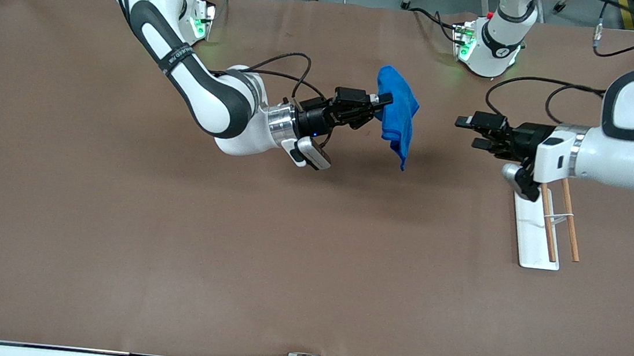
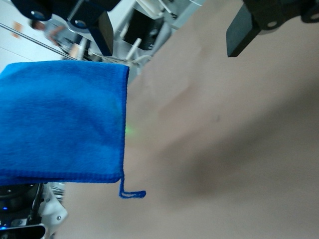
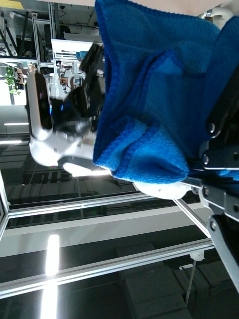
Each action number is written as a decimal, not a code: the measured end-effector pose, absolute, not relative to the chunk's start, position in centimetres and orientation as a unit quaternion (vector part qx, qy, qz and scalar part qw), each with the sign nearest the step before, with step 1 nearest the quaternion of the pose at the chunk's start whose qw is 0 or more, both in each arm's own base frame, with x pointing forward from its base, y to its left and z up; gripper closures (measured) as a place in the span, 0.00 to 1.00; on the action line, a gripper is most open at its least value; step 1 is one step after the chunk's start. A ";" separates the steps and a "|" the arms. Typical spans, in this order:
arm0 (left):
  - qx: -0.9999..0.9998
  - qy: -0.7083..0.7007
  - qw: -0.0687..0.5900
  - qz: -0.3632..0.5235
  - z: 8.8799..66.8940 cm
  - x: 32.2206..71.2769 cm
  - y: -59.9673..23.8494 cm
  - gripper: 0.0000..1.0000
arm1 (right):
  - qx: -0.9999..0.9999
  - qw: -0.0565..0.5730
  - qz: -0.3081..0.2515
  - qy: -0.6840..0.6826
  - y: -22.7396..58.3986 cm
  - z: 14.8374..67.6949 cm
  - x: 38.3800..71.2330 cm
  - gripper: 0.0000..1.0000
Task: Right arm passes towel to left arm to hang
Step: 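Reach the left gripper to the towel held by the right gripper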
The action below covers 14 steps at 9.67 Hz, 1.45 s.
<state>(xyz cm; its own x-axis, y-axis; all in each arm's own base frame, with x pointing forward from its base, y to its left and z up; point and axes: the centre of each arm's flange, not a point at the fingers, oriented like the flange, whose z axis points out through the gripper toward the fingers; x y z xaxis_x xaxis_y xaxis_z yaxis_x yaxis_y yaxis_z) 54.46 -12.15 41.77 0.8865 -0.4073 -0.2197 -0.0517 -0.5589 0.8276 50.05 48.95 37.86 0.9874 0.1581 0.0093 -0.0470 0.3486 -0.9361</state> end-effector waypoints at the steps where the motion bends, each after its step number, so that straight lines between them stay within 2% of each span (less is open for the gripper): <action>1: 0.828 -0.126 0.507 -0.204 39.8 54.4 -11.7 0.00 | -0.567 0.820 0.063 -0.049 49.0 37.9 50.0 0.93; 3: 0.777 -0.099 0.592 -0.190 37.9 54.7 -11.7 0.00 | -0.566 0.821 0.063 -0.049 49.1 38.0 49.9 0.93; 5: 0.741 -0.082 0.646 -0.165 36.9 54.5 -12.6 0.01 | -0.565 0.821 0.063 -0.049 49.1 38.0 49.9 0.93; 11: 0.678 -0.024 0.732 -0.053 32.2 52.2 -17.9 0.07 | -0.540 0.838 0.071 -0.031 50.7 39.3 48.7 0.93; 14: 0.660 0.000 0.751 -0.034 33.0 50.9 -19.7 0.07 | -0.538 0.839 0.070 -0.029 50.7 39.4 48.7 0.93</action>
<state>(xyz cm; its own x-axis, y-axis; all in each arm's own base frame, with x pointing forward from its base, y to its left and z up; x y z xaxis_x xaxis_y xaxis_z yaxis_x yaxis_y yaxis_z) 50.93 -19.71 32.96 0.9976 -0.0518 -0.0453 0.0516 0.1268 0.9906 48.72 50.67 39.38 0.9884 0.1493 -0.0260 -0.0859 0.4105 -0.9078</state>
